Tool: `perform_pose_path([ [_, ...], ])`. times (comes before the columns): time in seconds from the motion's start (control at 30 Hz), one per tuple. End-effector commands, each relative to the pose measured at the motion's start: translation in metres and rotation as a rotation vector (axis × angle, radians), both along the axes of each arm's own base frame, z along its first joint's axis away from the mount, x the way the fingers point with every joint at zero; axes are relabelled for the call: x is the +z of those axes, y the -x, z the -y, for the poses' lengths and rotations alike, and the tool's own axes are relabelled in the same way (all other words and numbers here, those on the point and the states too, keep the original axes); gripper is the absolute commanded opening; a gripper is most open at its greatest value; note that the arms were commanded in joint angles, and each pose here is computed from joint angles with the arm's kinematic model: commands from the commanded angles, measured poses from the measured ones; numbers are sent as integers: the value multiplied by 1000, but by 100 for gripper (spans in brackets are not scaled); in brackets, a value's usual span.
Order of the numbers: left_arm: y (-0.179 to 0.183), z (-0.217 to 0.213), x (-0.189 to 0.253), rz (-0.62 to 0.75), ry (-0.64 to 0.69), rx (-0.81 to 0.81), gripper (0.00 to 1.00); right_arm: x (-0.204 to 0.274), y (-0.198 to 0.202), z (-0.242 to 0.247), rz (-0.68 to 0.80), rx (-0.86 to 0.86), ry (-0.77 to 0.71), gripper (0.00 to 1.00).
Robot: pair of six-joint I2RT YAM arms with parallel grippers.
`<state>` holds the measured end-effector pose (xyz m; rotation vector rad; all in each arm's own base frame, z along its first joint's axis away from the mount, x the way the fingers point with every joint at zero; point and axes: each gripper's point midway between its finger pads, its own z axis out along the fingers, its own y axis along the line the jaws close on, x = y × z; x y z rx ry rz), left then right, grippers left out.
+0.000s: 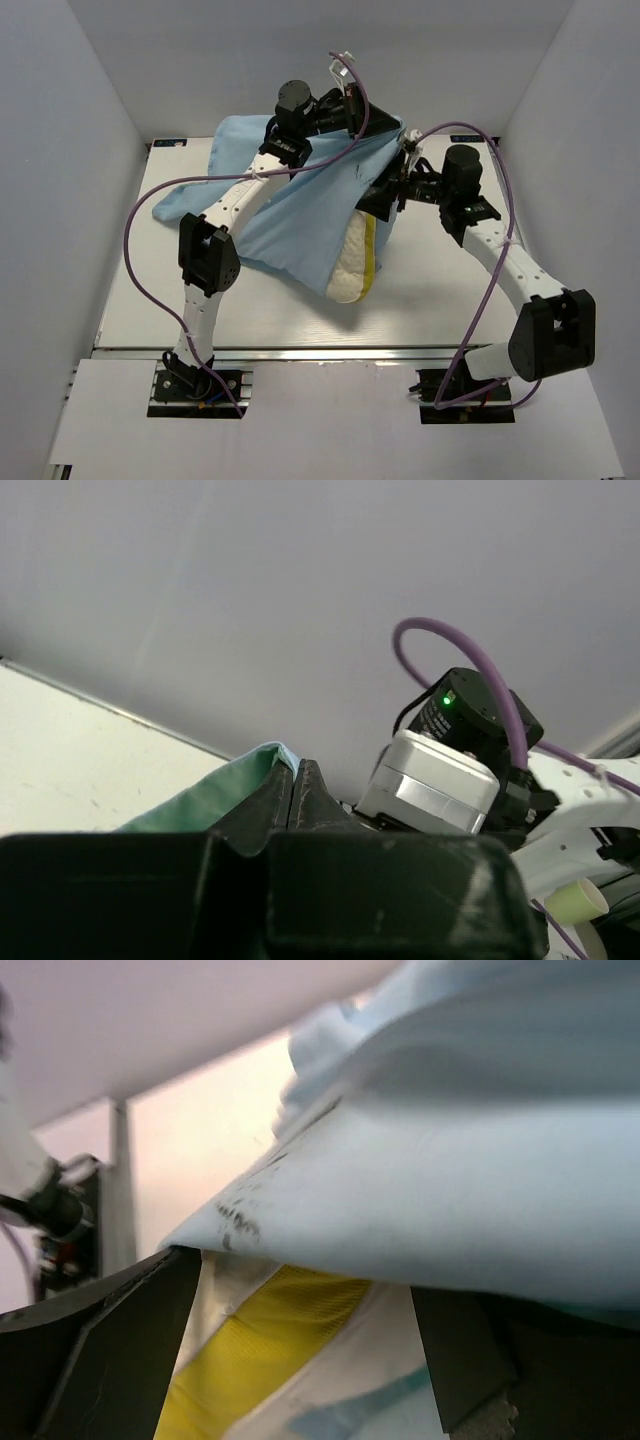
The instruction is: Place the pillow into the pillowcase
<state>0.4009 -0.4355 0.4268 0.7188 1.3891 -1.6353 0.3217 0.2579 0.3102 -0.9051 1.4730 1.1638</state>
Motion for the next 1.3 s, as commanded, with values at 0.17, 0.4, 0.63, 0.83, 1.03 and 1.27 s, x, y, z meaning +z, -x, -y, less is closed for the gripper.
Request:
perform_pose_path([
  [0.17,-16,-30,30,103,52,154,0,-16,1,76,206,-290,297,89],
  [0.4,-44,-30,7,76,32,178,0,-63,41,122,47,-530,267,82],
  [0.63,-64,-21,3,67,43,183,0,-118,92,80,-348,-251,136,64],
  [0.83,-69,-24,2,71,45,190,0,-128,112,52,-397,-123,134,89],
  [1.03,-69,-24,1,71,52,185,0,-137,112,31,-426,-71,153,83],
  [1.27,-57,-24,20,69,93,147,0,-158,73,5,-519,-80,178,43],
])
